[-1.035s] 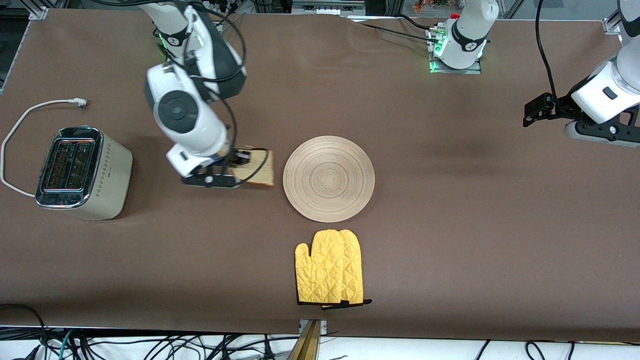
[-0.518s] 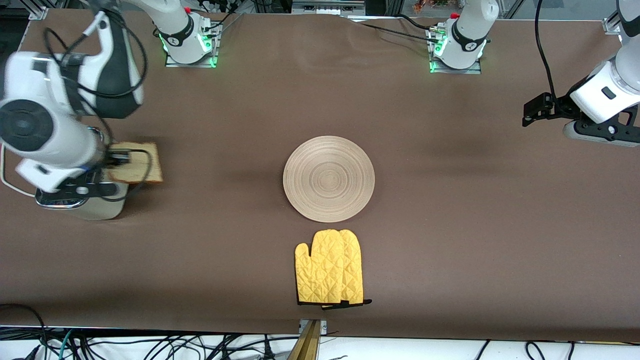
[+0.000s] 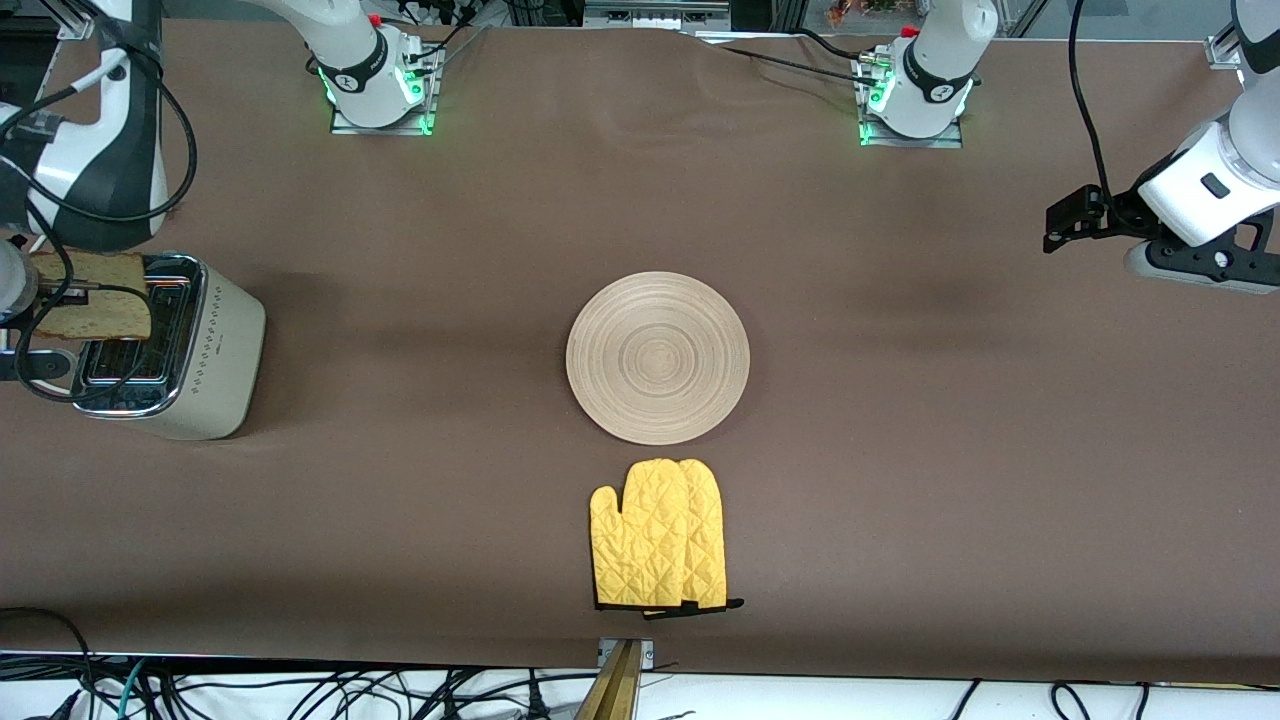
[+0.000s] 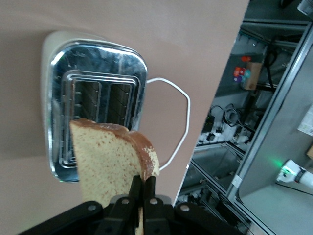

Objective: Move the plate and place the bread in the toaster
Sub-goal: 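Lower the bread into the toaster slot with the right gripper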

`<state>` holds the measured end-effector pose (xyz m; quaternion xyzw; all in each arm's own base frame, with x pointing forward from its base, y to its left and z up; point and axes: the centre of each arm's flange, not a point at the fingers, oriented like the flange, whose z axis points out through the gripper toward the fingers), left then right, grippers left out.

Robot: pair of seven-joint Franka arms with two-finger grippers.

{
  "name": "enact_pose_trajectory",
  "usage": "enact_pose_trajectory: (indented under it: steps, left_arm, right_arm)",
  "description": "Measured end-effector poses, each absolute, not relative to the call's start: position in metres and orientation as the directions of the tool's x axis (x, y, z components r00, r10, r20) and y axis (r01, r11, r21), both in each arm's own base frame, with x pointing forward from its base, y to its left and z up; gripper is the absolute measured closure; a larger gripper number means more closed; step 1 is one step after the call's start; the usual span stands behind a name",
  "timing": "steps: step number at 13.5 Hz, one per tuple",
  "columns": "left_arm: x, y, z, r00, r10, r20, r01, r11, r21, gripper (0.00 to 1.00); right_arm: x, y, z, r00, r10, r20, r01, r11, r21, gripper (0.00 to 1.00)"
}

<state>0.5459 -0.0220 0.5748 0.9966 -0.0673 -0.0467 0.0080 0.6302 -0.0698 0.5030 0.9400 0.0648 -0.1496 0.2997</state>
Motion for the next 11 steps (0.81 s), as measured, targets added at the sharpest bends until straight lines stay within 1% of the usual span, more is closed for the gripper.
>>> enact_pose_trajectory:
  steps: [4, 6, 11]
  left_arm:
    - [0.546, -0.022, 0.575, 0.987, -0.136, -0.092, -0.134, -0.991, 0.022, 0.0]
    - [0.546, -0.022, 0.575, 0.986, -0.136, -0.092, -0.134, -0.991, 0.022, 0.0]
    - [0.546, -0.023, 0.575, 0.986, -0.137, -0.093, -0.135, -0.991, 0.022, 0.0]
  right_arm:
    - [0.642, -0.078, 0.46, 0.927, 0.007, -0.375, 0.236, -0.788, 0.569, 0.96]
    - [0.647, -0.08, 0.446, 0.923, 0.007, -0.384, 0.247, -0.776, 0.58, 0.96]
    - [0.65, -0.084, 0.444, 0.928, -0.002, -0.373, 0.245, -0.753, 0.611, 0.96]
